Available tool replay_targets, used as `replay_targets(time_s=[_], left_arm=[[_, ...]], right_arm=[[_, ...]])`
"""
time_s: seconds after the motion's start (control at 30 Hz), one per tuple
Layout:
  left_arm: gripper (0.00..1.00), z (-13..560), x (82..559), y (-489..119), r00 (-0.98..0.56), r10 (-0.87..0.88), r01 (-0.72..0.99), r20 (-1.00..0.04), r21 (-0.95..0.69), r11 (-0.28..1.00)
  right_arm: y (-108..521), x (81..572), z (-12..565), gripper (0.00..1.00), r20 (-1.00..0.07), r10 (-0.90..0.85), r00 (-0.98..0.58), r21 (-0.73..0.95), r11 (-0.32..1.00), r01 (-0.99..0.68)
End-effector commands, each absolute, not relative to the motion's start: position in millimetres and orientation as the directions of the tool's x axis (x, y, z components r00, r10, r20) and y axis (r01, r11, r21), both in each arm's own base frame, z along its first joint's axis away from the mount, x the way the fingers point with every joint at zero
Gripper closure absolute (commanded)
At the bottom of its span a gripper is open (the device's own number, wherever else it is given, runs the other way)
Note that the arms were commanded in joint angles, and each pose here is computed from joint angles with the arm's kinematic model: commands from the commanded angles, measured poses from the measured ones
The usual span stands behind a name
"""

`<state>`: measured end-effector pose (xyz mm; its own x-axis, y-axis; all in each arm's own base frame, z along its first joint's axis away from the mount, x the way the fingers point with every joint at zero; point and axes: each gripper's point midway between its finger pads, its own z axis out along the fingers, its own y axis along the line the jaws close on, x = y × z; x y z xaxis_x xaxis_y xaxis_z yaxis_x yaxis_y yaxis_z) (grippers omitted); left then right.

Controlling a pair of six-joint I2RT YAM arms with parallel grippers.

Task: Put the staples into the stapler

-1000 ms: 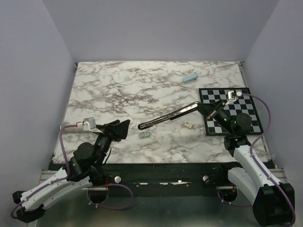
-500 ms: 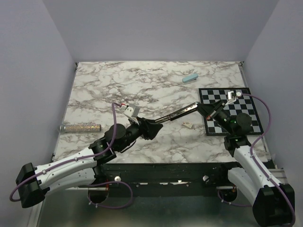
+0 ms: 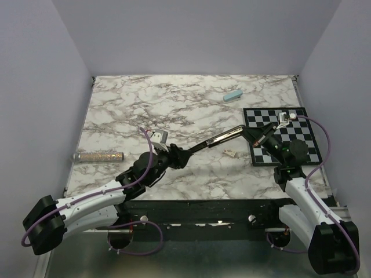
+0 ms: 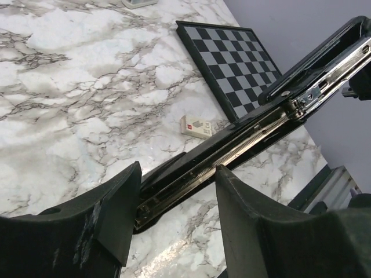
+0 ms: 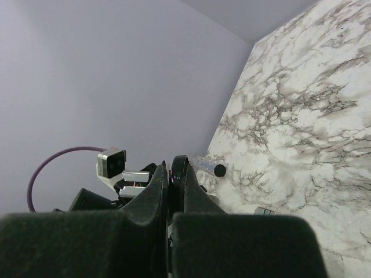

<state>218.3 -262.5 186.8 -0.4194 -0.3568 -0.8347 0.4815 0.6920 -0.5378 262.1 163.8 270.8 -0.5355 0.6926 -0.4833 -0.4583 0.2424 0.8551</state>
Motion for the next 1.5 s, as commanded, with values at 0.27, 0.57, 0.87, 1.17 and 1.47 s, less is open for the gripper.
replay_targets(time_s=[0.27, 0.57, 0.87, 1.17, 1.47], left_arm=[[0.16, 270.8, 201.0, -272.0, -0.198, -0.242, 0.739, -0.950, -0.307, 0.600], [0.06, 279.8, 200.3, -307.1, -0.054, -0.008, 0.867, -0.999, -0.051, 0.496], [0.09, 267.0, 212.4, -346.3, 0.041, 0.167, 0.925, -0.985, 0.101, 0.367], [0.30, 244.4, 217.2, -367.5, 0.025, 0.255, 0.950, -0.967, 0.102, 0.294], [0.80, 236.8, 221.2, -373.1, 0.044, 0.302, 0.956, -0.952, 0.128, 0.264]], right_arm=[[163.2, 254.8, 277.5, 0.99, -0.526, 0.687, -0.502, 0.823, 0.261, -0.505], [163.5, 253.2, 275.4, 0.99, -0.529, 0.682, -0.504, 0.821, 0.263, -0.506], [165.2, 247.2, 277.0, 0.99, -0.530, 0.674, -0.515, 0.819, 0.250, -0.516], [166.1, 243.1, 275.6, 0.99, -0.524, 0.670, -0.526, 0.823, 0.239, -0.516], [167.8, 240.0, 273.0, 0.99, -0.521, 0.661, -0.540, 0.826, 0.231, -0.514]])
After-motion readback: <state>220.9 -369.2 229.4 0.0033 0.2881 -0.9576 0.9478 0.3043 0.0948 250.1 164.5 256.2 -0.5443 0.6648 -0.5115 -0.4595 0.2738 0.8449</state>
